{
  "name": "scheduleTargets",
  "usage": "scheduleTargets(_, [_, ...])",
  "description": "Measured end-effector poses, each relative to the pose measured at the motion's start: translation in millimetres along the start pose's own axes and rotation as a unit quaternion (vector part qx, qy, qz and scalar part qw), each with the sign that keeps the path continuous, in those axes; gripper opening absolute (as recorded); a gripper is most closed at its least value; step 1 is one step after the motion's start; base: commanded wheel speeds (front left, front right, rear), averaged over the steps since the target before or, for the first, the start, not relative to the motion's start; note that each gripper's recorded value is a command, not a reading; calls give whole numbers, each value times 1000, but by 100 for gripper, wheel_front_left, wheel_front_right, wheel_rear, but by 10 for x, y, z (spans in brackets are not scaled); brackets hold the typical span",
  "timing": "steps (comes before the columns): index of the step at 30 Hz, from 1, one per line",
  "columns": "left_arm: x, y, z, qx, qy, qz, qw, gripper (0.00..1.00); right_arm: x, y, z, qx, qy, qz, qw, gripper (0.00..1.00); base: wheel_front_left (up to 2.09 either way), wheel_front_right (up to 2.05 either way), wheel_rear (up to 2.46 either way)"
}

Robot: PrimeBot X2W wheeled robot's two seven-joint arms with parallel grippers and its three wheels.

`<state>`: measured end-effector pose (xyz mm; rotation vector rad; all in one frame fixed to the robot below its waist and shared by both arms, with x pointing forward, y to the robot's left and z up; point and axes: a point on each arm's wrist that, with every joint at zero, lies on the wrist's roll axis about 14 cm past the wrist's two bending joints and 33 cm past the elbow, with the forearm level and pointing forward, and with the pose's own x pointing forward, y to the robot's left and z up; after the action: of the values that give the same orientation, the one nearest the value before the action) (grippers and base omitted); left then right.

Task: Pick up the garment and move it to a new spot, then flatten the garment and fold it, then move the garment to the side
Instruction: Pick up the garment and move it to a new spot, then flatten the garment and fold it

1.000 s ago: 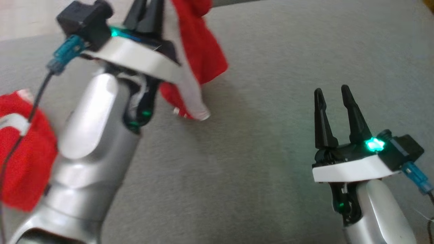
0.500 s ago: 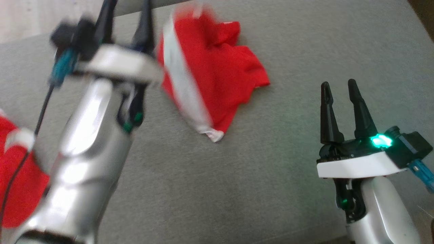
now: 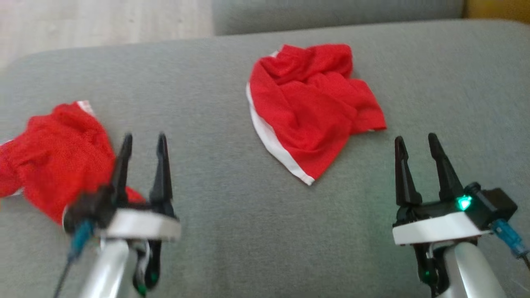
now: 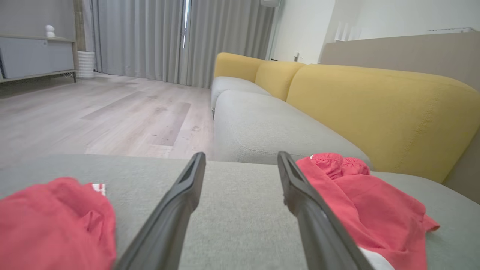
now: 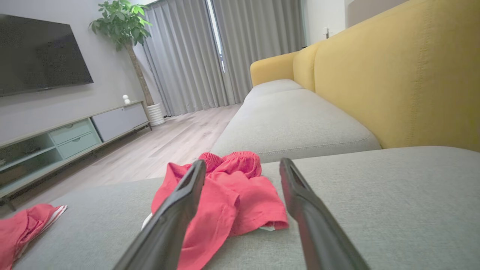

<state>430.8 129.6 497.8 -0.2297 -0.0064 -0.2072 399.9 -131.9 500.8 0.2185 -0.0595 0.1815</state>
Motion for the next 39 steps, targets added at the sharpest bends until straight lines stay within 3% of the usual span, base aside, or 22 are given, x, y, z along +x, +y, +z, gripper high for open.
scheduleTargets(6, [-477, 21, 147, -2, -36, 39, 999, 100, -30, 155, 8, -5, 1, 22, 1000, 100, 0, 0, 0])
scheduleTargets(13, [-560, 60, 290, 16, -59, 41, 997, 100, -28, 331, -38, -16, 8, 50, 999, 100, 0, 0, 0])
scheduleTargets(20, [-595, 137, 211, 10, -49, 53, 997, 100, 30, 647, -462, -26, 72, 104, 992, 100, 0, 0, 0])
scheduleTargets(25, [-614, 259, 185, 8, -44, 70, 997, 100, 134, 897, -927, -71, 146, 162, 973, 100, 0, 0, 0])
scheduleTargets(32, [-664, 395, 179, 6, -42, 92, 995, 100, 99, 943, -1443, -114, 250, 191, 942, 100, 0, 0, 0])
scheduleTargets(39, [-693, 440, 163, -1, -41, 101, 994, 100, 142, 937, -1582, -132, 281, 198, 930, 100, 0, 0, 0])
